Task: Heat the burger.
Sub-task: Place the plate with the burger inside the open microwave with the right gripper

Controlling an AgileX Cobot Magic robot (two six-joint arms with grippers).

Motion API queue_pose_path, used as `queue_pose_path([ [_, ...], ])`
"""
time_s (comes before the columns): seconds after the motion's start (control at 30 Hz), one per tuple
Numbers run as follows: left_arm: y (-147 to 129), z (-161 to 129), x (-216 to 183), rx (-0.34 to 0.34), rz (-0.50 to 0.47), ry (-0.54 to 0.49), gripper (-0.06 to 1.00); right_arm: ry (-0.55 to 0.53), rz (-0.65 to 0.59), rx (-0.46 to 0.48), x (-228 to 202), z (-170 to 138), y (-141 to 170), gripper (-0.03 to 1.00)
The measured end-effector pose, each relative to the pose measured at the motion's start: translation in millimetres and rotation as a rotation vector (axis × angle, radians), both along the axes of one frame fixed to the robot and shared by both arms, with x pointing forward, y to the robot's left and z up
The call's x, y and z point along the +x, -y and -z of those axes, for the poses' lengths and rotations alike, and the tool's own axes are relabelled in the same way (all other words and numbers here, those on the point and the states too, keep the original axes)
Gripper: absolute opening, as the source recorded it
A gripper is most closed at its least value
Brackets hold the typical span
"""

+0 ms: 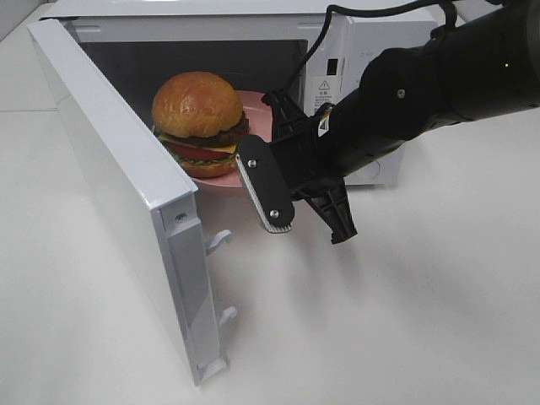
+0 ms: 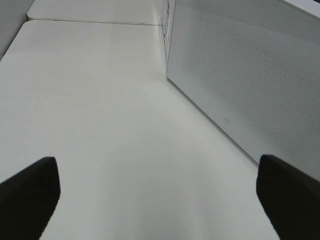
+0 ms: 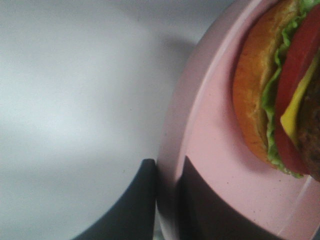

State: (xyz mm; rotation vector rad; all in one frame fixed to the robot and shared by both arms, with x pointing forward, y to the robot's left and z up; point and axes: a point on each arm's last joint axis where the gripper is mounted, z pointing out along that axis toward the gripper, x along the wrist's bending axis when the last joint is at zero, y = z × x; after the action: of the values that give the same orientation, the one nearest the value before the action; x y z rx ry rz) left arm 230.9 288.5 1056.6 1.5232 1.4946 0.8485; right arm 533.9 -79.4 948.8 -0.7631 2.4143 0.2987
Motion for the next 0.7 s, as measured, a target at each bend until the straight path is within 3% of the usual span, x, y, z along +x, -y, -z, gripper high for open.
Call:
queue_pose_path([
  [0.7,0,0,0,0.000,0.000,0.000,0.99,0.012,0.020,0.020,23,9,-15,0.04],
])
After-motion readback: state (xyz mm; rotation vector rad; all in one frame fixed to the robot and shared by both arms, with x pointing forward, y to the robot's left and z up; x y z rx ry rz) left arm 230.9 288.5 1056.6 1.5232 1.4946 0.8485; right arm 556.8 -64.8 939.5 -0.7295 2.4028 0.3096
